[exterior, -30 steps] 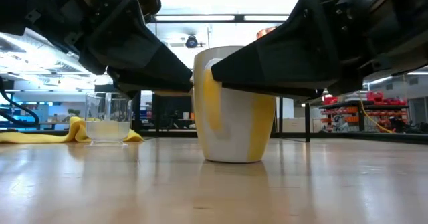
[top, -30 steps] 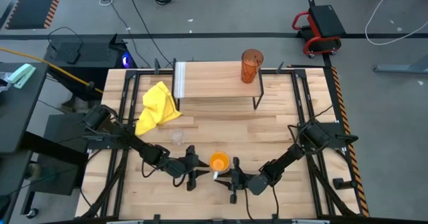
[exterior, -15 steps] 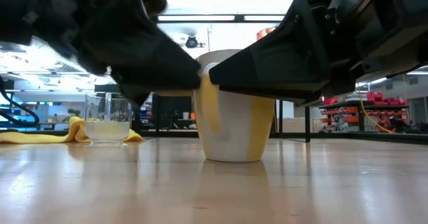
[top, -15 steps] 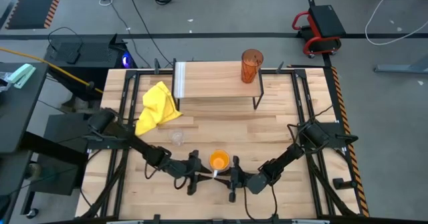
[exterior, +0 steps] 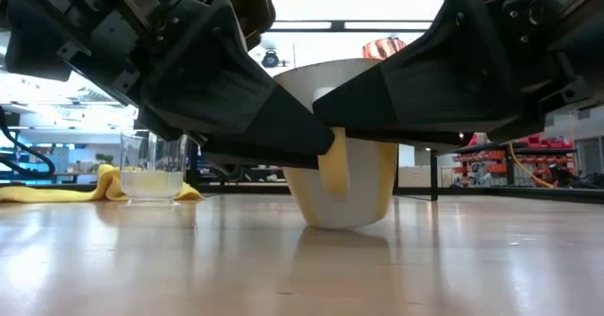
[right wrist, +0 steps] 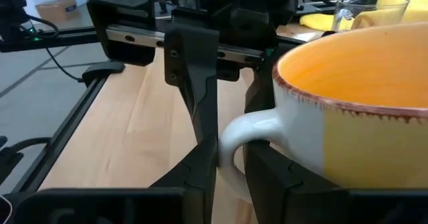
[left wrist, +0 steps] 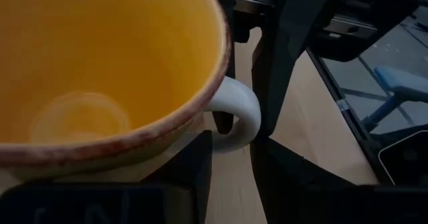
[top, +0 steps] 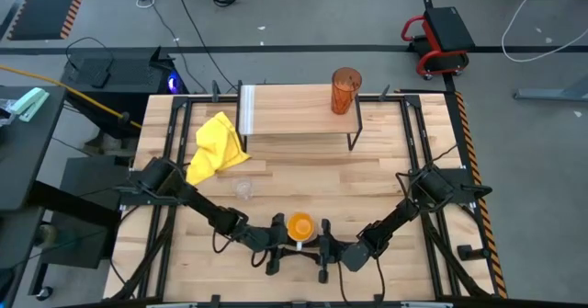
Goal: Stack small to large cups/mugs on shelf
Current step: Put the yellow mug on the shelf
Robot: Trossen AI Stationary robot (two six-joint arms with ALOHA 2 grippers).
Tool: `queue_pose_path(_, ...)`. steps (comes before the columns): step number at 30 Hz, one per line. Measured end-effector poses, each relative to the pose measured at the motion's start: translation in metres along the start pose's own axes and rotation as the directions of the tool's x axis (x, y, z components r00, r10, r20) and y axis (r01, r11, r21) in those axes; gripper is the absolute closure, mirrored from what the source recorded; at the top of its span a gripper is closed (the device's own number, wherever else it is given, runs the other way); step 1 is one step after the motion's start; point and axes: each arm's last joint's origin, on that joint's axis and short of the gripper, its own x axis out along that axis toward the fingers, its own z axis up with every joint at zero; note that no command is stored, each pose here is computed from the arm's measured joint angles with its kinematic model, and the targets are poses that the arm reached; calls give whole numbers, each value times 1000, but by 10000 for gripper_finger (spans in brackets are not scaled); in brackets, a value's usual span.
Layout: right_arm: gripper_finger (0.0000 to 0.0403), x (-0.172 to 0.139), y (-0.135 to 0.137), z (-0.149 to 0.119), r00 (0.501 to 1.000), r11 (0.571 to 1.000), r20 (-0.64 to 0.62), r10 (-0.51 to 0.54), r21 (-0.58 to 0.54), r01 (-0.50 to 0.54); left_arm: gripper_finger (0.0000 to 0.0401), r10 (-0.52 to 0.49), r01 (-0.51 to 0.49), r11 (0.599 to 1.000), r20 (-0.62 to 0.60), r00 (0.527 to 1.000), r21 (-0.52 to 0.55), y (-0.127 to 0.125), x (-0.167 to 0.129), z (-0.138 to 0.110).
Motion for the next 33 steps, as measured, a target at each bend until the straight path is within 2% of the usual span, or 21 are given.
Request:
queue_pose_path(10, 328, 0, 0, 1, 1000, 1000, 6, -5, 4, 5, 291, -8, 7, 998, 11, 1000, 57, -3, 0, 0)
queue_pose_path(22, 380, 1, -1, 1, 1000, 1000, 8, -16, -15, 16, 295, 32, -36, 995, 42, 999, 95, -7, -2, -1)
queue_pose_path(33, 380, 0, -1, 5, 1000, 999, 11, -15, -40, 15, 301, 53, -62, 989, 71, 996, 131, -14, -5, -3)
